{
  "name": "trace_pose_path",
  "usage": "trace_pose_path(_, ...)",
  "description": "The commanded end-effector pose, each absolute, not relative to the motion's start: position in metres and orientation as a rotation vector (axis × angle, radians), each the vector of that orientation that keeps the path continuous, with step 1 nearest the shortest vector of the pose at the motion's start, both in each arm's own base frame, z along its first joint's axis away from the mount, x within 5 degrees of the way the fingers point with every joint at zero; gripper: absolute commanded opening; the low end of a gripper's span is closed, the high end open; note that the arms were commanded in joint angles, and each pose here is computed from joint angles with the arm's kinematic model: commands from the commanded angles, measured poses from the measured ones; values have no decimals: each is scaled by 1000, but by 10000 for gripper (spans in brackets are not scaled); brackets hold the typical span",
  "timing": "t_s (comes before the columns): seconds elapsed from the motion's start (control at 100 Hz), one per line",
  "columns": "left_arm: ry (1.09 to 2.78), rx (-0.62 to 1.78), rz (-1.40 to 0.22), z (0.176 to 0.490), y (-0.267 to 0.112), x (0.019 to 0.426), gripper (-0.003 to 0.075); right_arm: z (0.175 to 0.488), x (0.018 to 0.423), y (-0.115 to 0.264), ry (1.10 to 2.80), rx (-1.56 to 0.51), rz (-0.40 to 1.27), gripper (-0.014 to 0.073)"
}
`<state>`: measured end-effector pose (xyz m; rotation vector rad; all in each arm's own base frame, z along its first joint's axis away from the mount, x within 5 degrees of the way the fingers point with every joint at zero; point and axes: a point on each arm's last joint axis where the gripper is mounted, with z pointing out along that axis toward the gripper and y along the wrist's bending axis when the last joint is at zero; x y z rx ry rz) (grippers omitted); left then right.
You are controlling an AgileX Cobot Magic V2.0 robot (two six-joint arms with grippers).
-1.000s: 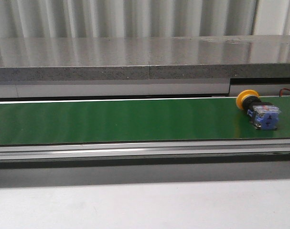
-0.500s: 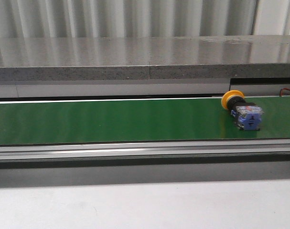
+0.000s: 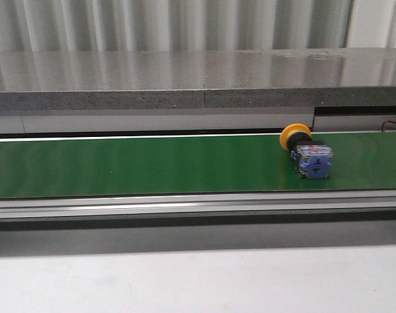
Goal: Move button from right to left
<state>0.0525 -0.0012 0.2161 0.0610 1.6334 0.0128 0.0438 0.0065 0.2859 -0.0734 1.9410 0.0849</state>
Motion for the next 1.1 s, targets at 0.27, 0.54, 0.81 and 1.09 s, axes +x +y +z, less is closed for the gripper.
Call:
trace_pose_path(0.27, 1827, 53, -2, 276, -2, 73, -20, 299, 46, 6, 1848, -79, 71, -66)
trace_pose_path(0.54, 1965, 58, 1, 291, -3, 106, 160, 299, 46, 6, 1848, -79, 71, -66)
trace_pose_path(0.81, 1950, 74, 22, 294, -3, 116, 552, 299, 46, 6, 1848, -79, 71, -66)
trace_pose_path(1.09, 2000, 33, -43, 311, -6, 123, 533, 299, 46, 6, 1848, -79, 71, -66)
